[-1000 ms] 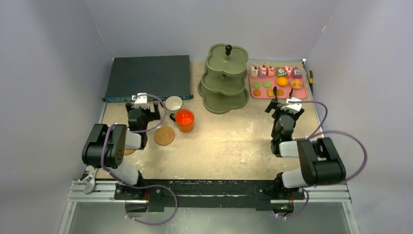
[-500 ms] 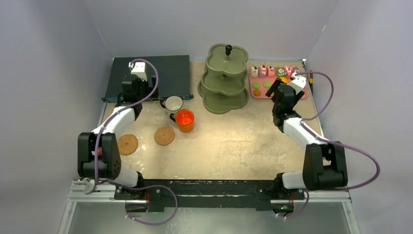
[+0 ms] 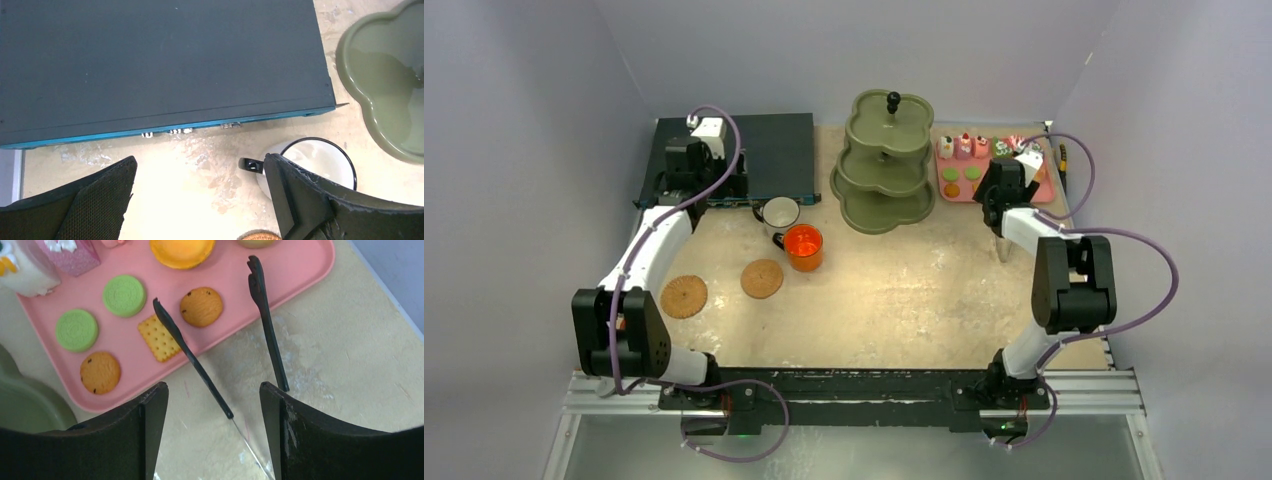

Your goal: Serve the afternoon tea

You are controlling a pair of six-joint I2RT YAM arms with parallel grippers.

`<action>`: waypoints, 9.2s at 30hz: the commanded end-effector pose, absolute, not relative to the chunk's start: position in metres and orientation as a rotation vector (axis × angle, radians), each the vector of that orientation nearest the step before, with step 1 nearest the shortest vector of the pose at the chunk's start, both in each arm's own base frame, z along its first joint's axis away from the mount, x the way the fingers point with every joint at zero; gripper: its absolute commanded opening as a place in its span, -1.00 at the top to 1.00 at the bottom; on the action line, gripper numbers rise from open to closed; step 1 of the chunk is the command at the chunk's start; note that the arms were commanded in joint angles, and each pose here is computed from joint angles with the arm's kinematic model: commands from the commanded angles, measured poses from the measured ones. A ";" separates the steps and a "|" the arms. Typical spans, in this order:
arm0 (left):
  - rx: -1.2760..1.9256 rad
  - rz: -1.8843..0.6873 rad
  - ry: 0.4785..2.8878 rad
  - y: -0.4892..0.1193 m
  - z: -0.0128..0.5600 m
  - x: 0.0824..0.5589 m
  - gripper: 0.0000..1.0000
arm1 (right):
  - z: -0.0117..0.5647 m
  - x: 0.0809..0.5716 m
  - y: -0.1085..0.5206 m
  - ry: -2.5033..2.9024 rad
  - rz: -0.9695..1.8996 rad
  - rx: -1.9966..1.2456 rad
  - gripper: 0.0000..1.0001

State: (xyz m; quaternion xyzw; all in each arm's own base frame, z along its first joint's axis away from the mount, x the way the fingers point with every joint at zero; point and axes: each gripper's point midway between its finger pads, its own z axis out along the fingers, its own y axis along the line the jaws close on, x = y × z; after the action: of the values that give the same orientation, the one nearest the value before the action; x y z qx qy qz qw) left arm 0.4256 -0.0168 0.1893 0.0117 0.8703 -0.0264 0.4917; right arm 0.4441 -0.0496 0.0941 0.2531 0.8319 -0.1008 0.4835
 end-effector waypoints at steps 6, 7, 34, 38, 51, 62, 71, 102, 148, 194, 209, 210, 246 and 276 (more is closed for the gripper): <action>0.097 -0.142 2.083 -0.029 0.224 0.421 -0.99 | 0.071 0.467 -0.045 2.109 -0.206 0.587 -0.29; 0.099 -0.142 2.082 -0.029 0.226 0.422 -0.99 | 0.066 0.467 -0.044 2.124 -0.206 0.584 -0.26; 0.534 -0.382 2.004 -0.080 0.260 0.385 -0.97 | 0.169 0.444 0.019 1.992 -0.056 0.319 1.00; 0.782 -0.469 1.963 -0.097 0.263 0.355 -0.97 | 0.211 0.405 0.081 1.959 0.067 0.094 1.00; 1.368 -0.742 1.664 -0.149 0.294 0.269 -0.59 | 0.296 0.251 0.189 1.895 0.693 -0.534 1.00; 1.578 -0.816 1.575 -0.191 0.310 0.243 -0.43 | 0.301 0.180 0.295 1.839 0.912 -1.024 1.00; 1.704 -0.791 1.534 -0.190 0.305 0.215 -0.14 | 0.307 0.167 0.340 1.746 0.919 -1.231 1.00; 1.758 -0.859 1.528 -0.207 0.304 0.187 1.00 | 0.316 0.166 0.368 1.665 0.953 -1.404 0.98; 1.340 -0.880 1.729 -0.218 0.318 0.211 1.00 | 0.176 0.485 0.113 2.092 0.361 0.107 -0.02; 1.357 -0.825 1.744 -0.212 0.320 0.213 1.00 | 0.096 0.520 0.090 2.255 0.151 0.182 0.05; 1.369 -0.814 1.758 -0.211 0.315 0.215 1.00 | 0.076 0.538 0.081 2.262 0.077 0.184 0.15; 1.368 -0.815 1.757 -0.212 0.316 0.216 1.00 | 0.074 0.539 0.081 2.265 0.076 0.181 0.15; 1.374 -0.832 1.705 -0.213 0.334 0.209 1.00 | 0.037 0.437 0.070 2.411 -0.003 0.262 1.00; 1.191 -0.716 1.757 -0.207 0.351 0.235 1.00 | 0.042 0.269 0.280 2.485 0.387 -0.060 1.00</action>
State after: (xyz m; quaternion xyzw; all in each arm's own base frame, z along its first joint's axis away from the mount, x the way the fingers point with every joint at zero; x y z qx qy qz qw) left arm 0.2170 -0.2121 0.3177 0.5126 0.7059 -0.3230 0.3670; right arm 0.2642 0.2329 0.0255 -0.0199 0.9495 0.1007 0.2966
